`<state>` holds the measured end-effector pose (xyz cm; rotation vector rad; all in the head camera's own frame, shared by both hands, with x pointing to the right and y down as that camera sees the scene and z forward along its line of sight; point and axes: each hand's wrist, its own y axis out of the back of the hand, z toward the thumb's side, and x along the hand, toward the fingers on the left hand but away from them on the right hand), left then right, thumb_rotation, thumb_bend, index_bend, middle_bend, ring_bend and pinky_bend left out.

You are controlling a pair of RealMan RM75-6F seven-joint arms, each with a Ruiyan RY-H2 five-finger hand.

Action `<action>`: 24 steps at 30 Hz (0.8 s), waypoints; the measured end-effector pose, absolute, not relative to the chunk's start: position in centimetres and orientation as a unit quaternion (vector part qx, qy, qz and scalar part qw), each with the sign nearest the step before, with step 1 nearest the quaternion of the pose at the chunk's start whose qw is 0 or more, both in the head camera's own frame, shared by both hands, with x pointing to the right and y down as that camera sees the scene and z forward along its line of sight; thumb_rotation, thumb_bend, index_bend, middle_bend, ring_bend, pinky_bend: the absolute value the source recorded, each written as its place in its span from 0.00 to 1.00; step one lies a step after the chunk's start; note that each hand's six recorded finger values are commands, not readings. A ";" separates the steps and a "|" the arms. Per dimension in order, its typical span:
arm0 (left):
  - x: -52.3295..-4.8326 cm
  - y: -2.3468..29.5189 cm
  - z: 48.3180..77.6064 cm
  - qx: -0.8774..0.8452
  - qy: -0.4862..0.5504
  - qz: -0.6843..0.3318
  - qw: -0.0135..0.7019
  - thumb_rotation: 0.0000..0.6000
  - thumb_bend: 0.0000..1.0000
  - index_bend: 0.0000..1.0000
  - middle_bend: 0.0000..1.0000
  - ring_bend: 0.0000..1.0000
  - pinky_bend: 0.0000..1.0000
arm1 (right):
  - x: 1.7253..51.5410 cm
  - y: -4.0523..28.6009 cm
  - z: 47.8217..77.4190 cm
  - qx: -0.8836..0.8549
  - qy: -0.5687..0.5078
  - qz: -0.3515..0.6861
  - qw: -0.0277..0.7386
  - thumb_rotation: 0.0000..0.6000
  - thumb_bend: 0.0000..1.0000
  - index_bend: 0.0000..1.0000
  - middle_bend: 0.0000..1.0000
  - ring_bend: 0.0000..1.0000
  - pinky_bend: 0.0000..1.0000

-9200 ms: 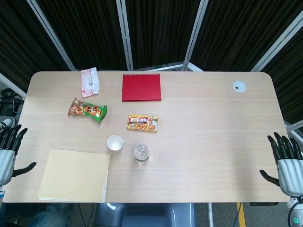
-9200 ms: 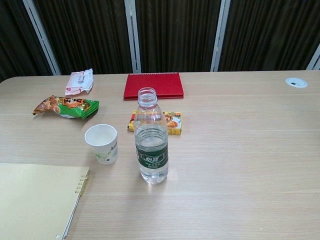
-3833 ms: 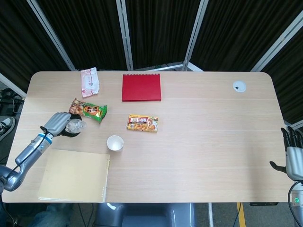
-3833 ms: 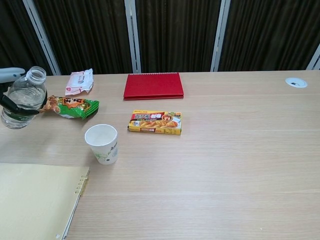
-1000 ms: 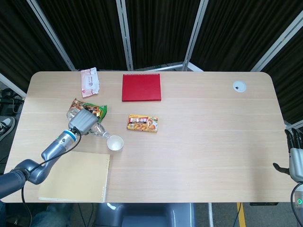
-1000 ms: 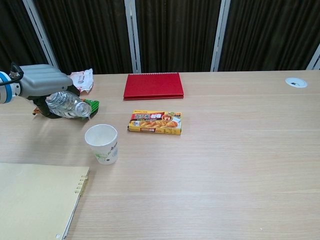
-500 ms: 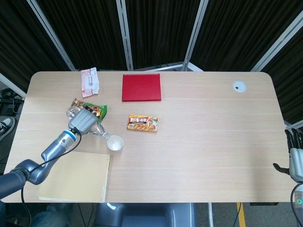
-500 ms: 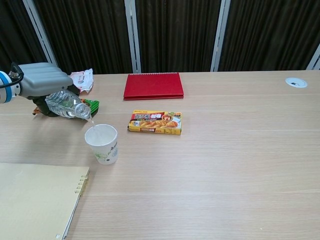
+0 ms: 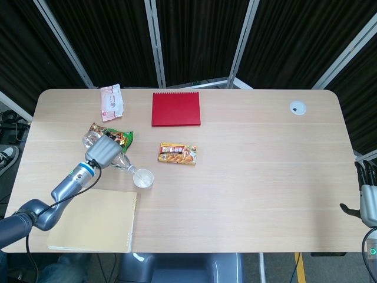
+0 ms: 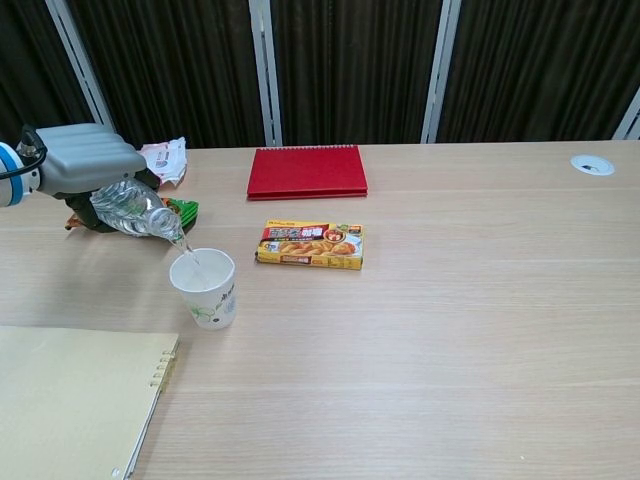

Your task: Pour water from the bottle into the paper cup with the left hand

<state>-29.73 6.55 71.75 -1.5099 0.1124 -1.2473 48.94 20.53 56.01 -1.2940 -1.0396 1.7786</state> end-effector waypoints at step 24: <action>-31.8 6.7 70.4 -0.740 0.191 -0.495 0.414 1.00 0.41 0.59 0.51 0.40 0.36 | 48.9 20.6 55.9 -0.501 -0.402 0.685 0.345 1.00 0.00 0.00 0.00 0.00 0.00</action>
